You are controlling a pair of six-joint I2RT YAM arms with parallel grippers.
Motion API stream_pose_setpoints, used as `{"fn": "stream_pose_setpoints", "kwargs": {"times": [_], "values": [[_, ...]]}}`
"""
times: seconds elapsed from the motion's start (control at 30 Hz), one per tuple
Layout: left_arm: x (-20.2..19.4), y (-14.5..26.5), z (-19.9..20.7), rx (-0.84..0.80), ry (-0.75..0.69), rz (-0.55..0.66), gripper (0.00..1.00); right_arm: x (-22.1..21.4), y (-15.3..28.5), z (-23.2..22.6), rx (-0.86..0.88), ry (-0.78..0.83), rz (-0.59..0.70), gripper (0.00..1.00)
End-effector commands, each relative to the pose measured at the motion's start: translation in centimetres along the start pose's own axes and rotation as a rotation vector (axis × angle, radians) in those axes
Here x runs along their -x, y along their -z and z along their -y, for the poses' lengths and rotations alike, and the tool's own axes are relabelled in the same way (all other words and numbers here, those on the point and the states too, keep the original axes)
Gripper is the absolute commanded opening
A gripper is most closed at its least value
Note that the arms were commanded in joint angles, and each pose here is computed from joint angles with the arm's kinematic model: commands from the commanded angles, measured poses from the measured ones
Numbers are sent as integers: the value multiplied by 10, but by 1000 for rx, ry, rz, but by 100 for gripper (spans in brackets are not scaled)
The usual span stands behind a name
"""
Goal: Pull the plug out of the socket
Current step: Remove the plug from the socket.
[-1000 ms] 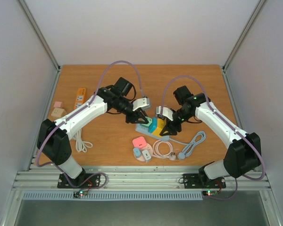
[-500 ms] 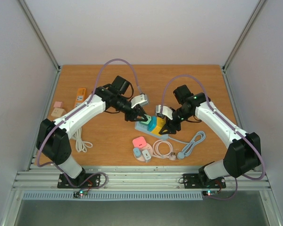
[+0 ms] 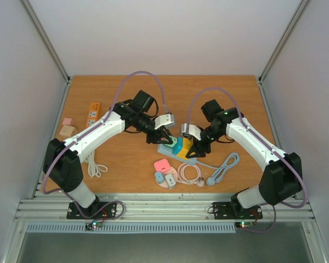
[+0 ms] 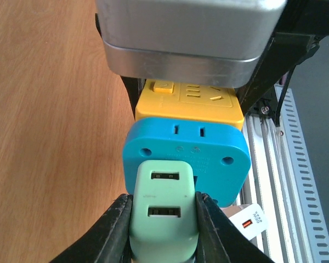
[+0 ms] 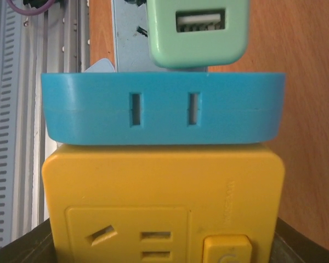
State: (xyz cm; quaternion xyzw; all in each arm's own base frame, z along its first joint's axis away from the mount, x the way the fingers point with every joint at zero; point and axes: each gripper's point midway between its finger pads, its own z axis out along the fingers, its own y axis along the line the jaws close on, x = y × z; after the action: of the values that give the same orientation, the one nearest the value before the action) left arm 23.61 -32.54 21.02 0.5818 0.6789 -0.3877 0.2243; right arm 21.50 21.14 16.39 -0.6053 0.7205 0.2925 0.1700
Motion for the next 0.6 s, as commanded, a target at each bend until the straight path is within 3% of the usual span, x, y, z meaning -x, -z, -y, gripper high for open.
{"fn": "stream_pose_setpoints", "kwargs": {"times": [0.0,0.3,0.57], "values": [[38,8,21,-46,-144,116,0,0,-3,6,-13,-16,-15,1],[49,21,7,-31,-55,186,0,0,-2,7,-21,-16,-17,1],[49,16,-9,-6,30,150,0,-1,-3,8,-24,-21,-22,1]]}}
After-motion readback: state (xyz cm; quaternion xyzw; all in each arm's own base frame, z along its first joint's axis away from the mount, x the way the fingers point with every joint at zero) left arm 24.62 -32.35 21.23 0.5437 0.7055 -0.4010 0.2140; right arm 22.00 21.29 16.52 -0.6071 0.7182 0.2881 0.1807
